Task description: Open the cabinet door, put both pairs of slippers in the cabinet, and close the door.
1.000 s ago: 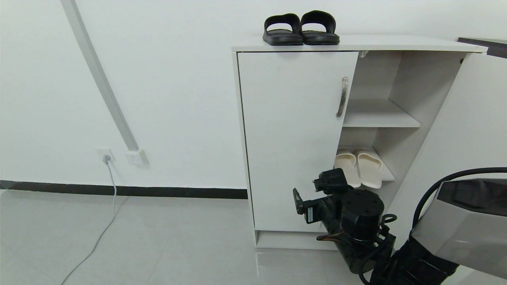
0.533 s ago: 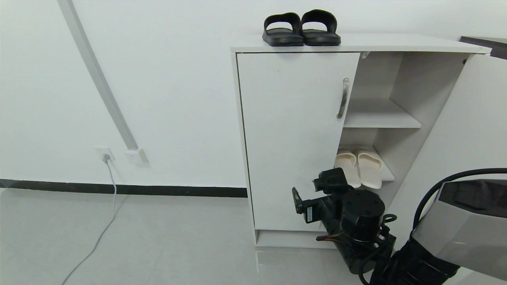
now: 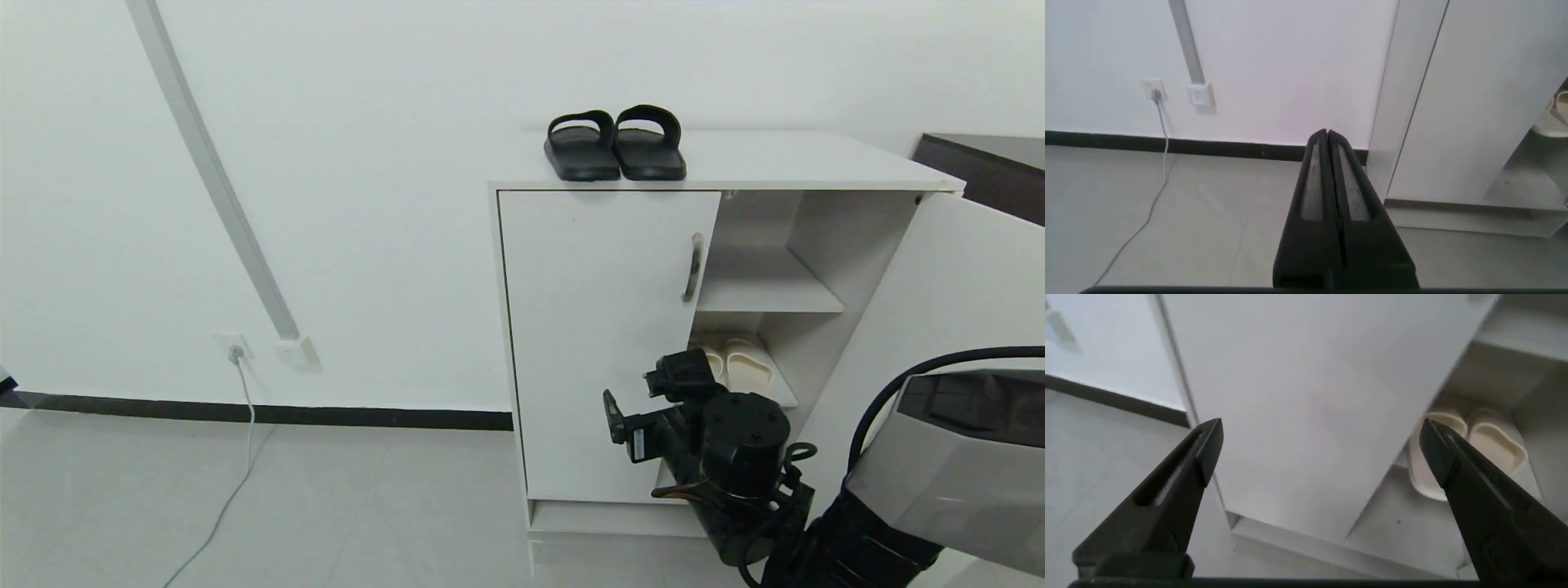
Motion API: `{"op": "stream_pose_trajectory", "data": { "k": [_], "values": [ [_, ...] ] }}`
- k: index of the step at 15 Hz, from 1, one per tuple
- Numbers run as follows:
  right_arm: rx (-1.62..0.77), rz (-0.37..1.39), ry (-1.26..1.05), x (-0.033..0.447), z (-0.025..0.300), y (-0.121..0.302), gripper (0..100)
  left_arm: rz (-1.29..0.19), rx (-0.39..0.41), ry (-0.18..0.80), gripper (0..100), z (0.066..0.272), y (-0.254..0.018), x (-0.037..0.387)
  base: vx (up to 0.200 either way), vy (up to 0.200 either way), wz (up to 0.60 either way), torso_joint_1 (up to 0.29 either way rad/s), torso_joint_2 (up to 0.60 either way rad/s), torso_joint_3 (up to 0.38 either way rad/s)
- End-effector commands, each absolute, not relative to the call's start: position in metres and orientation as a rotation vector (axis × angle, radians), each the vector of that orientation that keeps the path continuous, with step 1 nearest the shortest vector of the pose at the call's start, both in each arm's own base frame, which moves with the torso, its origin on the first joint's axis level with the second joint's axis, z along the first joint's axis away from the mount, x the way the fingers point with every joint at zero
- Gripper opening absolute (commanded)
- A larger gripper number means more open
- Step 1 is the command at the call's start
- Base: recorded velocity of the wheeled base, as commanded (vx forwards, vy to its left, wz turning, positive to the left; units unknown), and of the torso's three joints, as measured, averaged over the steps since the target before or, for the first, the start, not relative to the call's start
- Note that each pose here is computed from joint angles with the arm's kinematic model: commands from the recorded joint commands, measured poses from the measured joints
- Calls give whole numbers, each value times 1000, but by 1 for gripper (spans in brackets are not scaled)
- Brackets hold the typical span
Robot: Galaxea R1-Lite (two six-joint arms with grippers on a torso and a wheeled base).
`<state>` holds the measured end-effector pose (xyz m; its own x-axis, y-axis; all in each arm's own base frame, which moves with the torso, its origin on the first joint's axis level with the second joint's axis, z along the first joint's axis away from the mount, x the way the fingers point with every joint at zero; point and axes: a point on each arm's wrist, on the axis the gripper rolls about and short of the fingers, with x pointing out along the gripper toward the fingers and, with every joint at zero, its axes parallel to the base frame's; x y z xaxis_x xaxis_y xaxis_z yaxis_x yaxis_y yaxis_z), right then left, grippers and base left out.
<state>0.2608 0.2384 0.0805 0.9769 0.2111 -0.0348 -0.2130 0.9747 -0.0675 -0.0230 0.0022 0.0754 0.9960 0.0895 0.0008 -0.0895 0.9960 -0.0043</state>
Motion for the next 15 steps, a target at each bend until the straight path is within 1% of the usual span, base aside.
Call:
{"op": "stream_pose_trajectory", "data": {
  "k": [1,8,15],
  "values": [
    [-72,214,29,261,80,239,100,91,-5,0,0,75,2,-23,0,0,0,144,-452,-330],
    [-76,214,34,261,77,239,100,91,-5,0,0,75,2,-23,0,0,0,163,-477,-318],
    [-74,212,31,262,78,238,100,91,-5,0,0,75,2,-23,0,0,0,204,-516,-311]
  ]
}}
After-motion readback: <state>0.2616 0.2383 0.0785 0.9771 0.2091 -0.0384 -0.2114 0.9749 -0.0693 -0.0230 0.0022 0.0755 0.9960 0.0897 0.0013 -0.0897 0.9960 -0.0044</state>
